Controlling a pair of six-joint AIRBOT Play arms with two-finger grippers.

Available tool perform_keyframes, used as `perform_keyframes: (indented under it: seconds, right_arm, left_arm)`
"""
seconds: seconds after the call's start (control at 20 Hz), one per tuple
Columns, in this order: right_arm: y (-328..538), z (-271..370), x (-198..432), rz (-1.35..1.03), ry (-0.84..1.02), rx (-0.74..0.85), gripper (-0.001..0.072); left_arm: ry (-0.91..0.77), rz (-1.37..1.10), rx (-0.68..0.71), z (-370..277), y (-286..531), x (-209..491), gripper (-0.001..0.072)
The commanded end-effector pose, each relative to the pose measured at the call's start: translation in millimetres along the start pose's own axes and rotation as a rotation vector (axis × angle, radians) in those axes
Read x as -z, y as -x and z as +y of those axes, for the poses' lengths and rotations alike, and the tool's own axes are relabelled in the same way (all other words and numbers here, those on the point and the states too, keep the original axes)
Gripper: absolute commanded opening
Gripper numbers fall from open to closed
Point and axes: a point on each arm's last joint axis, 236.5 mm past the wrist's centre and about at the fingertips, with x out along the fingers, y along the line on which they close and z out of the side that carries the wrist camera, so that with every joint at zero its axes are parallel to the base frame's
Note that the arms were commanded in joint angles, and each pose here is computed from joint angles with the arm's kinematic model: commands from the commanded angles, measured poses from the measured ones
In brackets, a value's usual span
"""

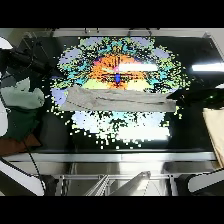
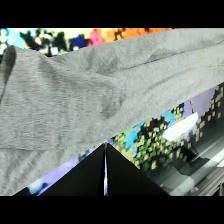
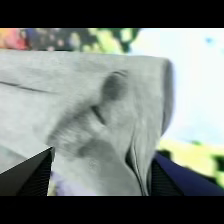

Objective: Fold the shirts.

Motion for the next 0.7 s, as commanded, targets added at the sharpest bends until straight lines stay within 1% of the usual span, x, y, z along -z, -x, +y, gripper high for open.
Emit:
perform_keyframes:
  seconds: [0.0,0.05,0.1,0.2,0.25,0.35,0.4,0.55,0.65]
  right_arm:
    - [-35.3,23.7,10.7,0.08,0.002,-0.103,0.0592]
    - [-39.3,35.2,7.0,0.065,0.023,-0.144,0.0299]
    - [-38.9,43.7,1.7,0.045,0.038,-0.172,0.0025]
    - [-29.9,56.9,-3.4,0.041,0.059,-0.21,0.0017]
    - [-21.1,65.0,-1.5,0.054,0.077,-0.23,0.0017]
    - [-1.1,82.0,1.1,0.068,0.105,-0.258,0.0017]
    - [9.6,89.2,0.6,0.063,0.122,-0.264,0.0017]
    - [36.2,113.4,2.5,0.045,0.161,-0.268,0.0017]
    - [48.7,128.8,4.6,0.027,0.203,-0.265,0.0017]
  left_arm:
    - [-0.054,0.049,0.018,-36.7,-24.6,4.5,0.0001]
    - [-0.087,0.058,0.024,-55.9,-40.2,4.6,0.0002]
    - [-0.131,0.07,0.031,-77.8,-57.6,6.5,0.0002]
    - [-0.208,0.089,0.025,-111.2,-94.4,11.6,0.0002]
    - [-0.24,0.107,-0.02,-117.8,-119.8,16.3,0.0003]
    - [-0.251,0.162,-0.146,-106.8,-170.8,29.3,0.0003]
    - [-0.256,0.199,-0.176,-102.3,-198.4,39.3,0.0003]
    - [-0.219,0.274,-0.187,-93.1,-262.4,64.1,0.0002]
    - [-0.146,0.293,-0.197,-86.9,-287.1,67.9,0.0002]
